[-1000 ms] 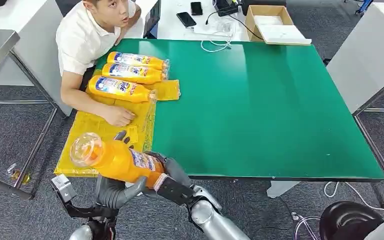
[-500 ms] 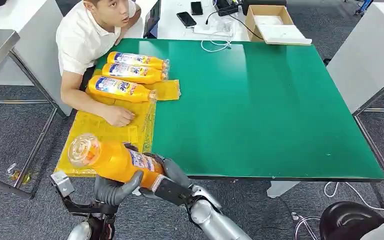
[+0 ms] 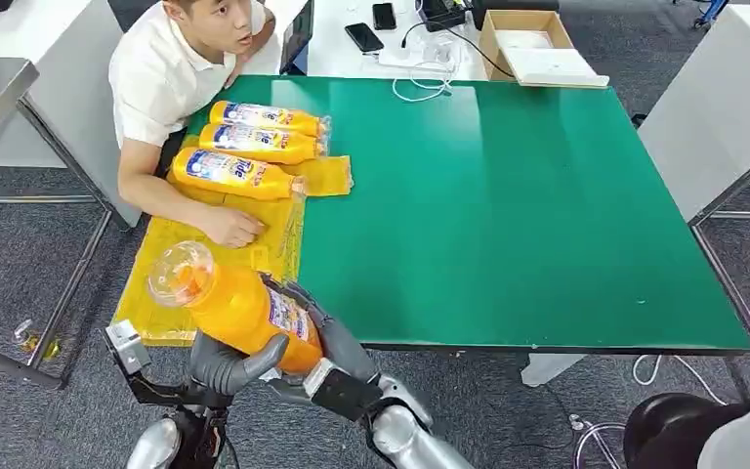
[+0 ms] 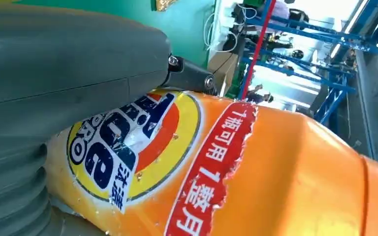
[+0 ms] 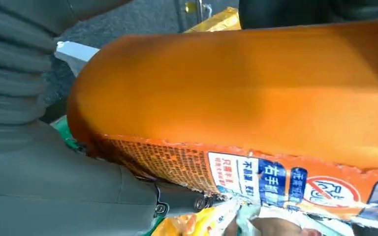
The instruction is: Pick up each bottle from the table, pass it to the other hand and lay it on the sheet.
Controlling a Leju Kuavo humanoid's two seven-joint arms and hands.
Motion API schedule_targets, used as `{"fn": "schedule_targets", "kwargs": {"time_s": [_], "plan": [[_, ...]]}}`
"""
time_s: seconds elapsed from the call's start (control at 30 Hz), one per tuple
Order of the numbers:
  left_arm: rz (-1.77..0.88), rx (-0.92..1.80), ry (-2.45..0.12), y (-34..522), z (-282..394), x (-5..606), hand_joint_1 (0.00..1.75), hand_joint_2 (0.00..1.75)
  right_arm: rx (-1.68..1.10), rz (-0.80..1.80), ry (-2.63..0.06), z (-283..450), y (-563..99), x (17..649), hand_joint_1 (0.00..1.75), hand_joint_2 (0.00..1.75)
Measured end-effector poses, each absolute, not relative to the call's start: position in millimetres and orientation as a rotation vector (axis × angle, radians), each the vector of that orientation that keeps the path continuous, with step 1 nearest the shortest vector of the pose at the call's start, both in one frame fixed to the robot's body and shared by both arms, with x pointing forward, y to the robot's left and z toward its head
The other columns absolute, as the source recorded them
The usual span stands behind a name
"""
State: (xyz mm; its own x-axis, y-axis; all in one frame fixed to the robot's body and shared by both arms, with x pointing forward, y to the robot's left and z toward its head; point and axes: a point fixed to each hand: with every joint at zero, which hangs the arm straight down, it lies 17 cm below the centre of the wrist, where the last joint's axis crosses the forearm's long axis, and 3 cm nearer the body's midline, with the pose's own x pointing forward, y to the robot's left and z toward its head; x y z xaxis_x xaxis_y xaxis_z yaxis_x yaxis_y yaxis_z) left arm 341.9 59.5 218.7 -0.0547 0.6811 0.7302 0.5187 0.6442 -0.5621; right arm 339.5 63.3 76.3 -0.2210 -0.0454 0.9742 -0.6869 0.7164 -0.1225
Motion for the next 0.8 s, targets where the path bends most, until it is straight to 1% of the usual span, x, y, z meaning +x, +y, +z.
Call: {"fn": "schedule_targets", "kwargs": {"time_s": [0.17,0.23,0.3,0.4,0.43,0.5,0.57,0.7,0.8], "plan": [[0.166,-0.969,-1.718,59.9,218.6,342.9,1.75,1.75,0.583,0.648,-1.721,78.1,62.1,338.1,0.00,0.00],[0.138,-0.904,-1.740,61.1,216.1,346.7,1.75,1.75,0.536,0.647,-1.743,76.8,57.6,339.0,0.00,0.00],[0.073,-0.743,-1.776,69.6,205.6,354.1,1.75,1.75,0.448,0.673,-1.776,73.7,51.4,337.2,0.00,0.00],[-0.022,-0.417,-1.859,101.0,192.1,369.2,1.75,1.75,0.324,0.707,-1.866,79.7,39.0,327.0,0.00,0.00],[-0.060,-0.300,-1.877,114.0,184.8,371.8,1.75,1.75,0.293,0.692,-1.897,86.8,34.2,326.3,0.00,1.75],[-0.132,-0.076,-1.926,140.0,181.9,377.2,1.75,1.75,0.176,0.663,-1.962,97.5,16.8,327.2,0.00,1.75],[-0.171,0.058,-1.945,158.7,181.5,376.4,1.75,1.75,0.074,0.605,-2.006,107.0,-2.8,328.1,0.00,1.75],[-0.173,0.087,-1.934,174.7,181.4,373.7,1.75,1.75,0.038,0.500,-2.077,135.0,-23.1,330.7,0.00,1.75],[-0.150,-0.072,-1.883,167.8,176.5,372.1,1.75,1.75,0.056,0.391,-2.069,139.8,-38.1,330.1,0.00,1.75]]}}
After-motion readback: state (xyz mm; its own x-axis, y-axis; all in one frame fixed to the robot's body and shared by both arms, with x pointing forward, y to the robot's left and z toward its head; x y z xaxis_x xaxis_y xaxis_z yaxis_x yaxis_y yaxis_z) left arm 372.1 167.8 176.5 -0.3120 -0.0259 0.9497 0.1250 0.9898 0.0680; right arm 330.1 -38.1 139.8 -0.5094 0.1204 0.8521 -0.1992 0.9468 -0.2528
